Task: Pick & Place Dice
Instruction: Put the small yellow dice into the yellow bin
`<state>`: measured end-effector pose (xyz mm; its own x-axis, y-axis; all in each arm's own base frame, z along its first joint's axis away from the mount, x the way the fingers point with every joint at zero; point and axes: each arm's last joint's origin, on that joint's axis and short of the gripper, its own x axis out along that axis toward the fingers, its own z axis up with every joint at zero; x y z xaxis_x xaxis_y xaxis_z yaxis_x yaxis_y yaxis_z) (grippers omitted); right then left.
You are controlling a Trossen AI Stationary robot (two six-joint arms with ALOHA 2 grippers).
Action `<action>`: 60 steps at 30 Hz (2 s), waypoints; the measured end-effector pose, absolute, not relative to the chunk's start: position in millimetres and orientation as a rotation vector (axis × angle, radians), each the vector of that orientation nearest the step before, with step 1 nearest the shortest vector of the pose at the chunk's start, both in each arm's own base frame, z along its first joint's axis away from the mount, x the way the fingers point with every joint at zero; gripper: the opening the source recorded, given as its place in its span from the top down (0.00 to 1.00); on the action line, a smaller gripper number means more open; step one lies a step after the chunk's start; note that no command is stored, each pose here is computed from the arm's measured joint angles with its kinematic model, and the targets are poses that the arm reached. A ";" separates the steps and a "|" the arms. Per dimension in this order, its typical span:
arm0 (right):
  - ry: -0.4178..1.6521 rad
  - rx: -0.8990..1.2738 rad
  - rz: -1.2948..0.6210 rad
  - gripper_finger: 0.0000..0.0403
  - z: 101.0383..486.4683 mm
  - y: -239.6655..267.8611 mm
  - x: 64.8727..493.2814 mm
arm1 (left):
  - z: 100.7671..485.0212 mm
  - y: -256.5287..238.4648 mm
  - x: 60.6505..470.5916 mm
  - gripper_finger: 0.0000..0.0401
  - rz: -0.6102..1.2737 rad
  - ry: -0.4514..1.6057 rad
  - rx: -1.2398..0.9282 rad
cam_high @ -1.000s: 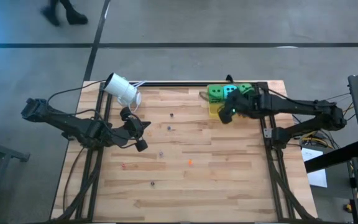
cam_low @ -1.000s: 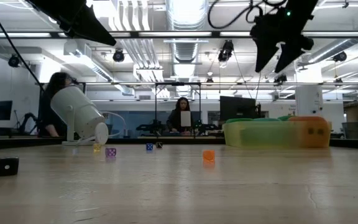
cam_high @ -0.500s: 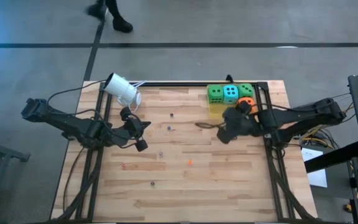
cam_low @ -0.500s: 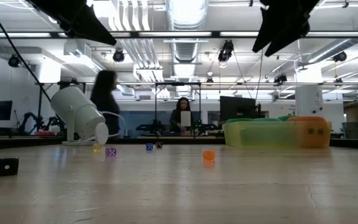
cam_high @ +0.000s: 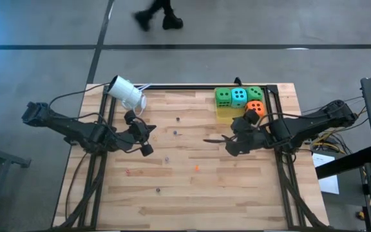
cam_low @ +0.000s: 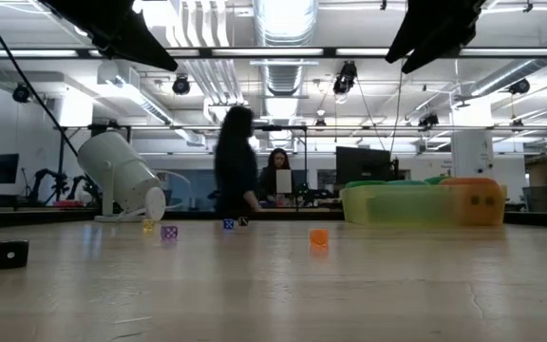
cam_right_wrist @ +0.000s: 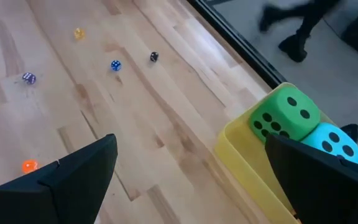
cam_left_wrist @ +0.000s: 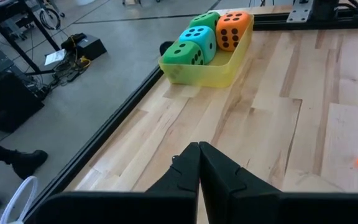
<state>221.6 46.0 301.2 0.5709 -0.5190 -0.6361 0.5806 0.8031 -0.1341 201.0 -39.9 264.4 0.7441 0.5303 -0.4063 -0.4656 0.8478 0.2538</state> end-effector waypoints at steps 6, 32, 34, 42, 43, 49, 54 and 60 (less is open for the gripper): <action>0.702 0.085 -0.662 0.01 301.6 45.5 221.8 | 264.3 -40.6 201.4 0.93 0.513 0.502 0.174; 0.690 0.092 -0.661 0.01 301.1 45.9 223.1 | 205.9 12.0 209.3 0.65 0.556 1.022 -0.461; 0.691 0.091 -0.661 0.01 300.6 45.9 223.0 | 197.9 14.5 213.3 0.65 0.572 1.062 -0.463; 0.692 0.091 -0.661 0.01 300.2 45.8 223.0 | 175.4 22.2 233.1 0.65 0.627 1.177 -0.452; 0.692 0.091 -0.661 0.01 300.1 45.8 223.0 | 174.1 23.7 236.8 0.65 0.631 1.186 -0.450; 0.687 0.094 -0.660 0.01 300.3 45.9 223.5 | 164.5 34.1 255.3 0.65 0.636 1.287 -0.408; 0.687 0.095 -0.659 0.01 300.3 46.0 223.4 | 151.8 41.6 260.2 0.65 0.640 1.346 -0.424; 0.687 0.094 -0.659 0.01 300.3 45.9 223.5 | 145.6 46.6 261.9 0.65 0.640 1.360 -0.418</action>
